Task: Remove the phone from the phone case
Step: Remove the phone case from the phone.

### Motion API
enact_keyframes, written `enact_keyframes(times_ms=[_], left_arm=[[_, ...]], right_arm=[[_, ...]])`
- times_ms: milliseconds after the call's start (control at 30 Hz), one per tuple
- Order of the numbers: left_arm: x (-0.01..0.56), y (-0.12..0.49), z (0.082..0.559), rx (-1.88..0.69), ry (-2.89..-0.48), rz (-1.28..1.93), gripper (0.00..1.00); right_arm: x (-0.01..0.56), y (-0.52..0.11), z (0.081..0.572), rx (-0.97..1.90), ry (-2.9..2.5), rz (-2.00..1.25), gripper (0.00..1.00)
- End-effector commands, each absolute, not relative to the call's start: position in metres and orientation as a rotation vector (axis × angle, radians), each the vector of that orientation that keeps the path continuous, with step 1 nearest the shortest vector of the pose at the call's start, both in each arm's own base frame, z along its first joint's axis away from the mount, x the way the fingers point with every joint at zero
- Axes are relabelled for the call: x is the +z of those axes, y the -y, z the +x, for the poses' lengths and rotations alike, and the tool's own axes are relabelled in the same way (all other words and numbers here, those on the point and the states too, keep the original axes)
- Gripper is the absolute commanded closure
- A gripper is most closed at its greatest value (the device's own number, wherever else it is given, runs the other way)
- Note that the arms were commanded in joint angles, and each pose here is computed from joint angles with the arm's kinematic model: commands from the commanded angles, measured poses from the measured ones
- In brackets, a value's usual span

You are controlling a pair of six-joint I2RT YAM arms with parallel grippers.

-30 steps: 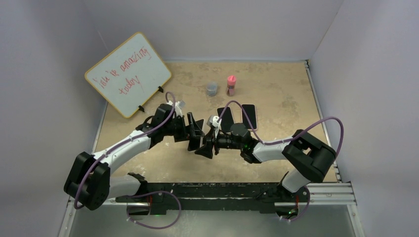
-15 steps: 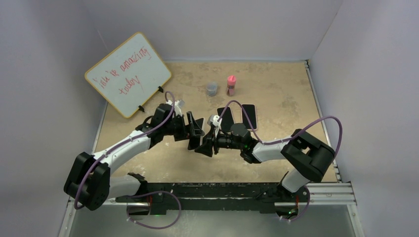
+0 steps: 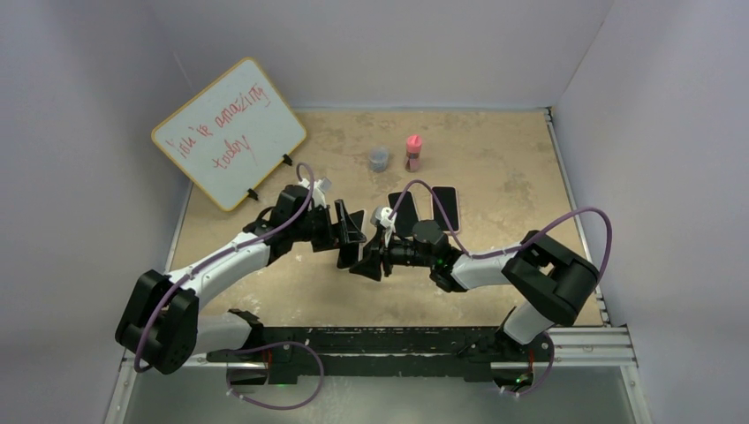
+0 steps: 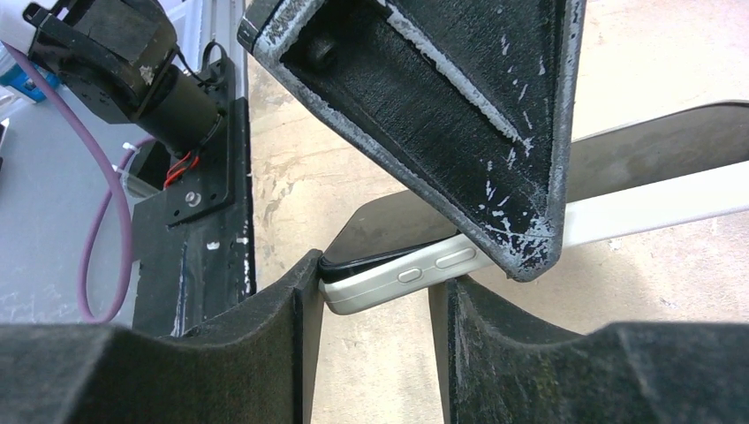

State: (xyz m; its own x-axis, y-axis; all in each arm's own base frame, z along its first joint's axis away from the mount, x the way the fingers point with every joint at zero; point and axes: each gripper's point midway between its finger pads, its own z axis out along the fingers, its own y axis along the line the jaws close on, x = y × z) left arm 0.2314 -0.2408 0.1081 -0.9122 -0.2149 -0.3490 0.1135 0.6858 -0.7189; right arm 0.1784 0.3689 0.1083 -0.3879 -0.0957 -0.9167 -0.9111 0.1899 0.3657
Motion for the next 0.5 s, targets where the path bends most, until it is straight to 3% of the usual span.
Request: enact_keyframes(times_ms=[0,300,467], left_arm=[[0.1225,0.2608,0.207,-1.279,-2.512,0.042,0.95],[0.1207,0.2589,0.2069,-1.262,-2.516,0.041,0.95],[0.1227,0.2582,0.2069,-1.26,-2.511,0.039,0.96]], right_arm=[[0.1671,-0.3843,0.2008,1.234,-1.376,-0.947,0.54],[0.1663,-0.3831,0.2025,1.228,-1.38,-0.93,0.47],[0.1654,-0.3825,0.2049,1.225,-1.397,-0.907,0.48]])
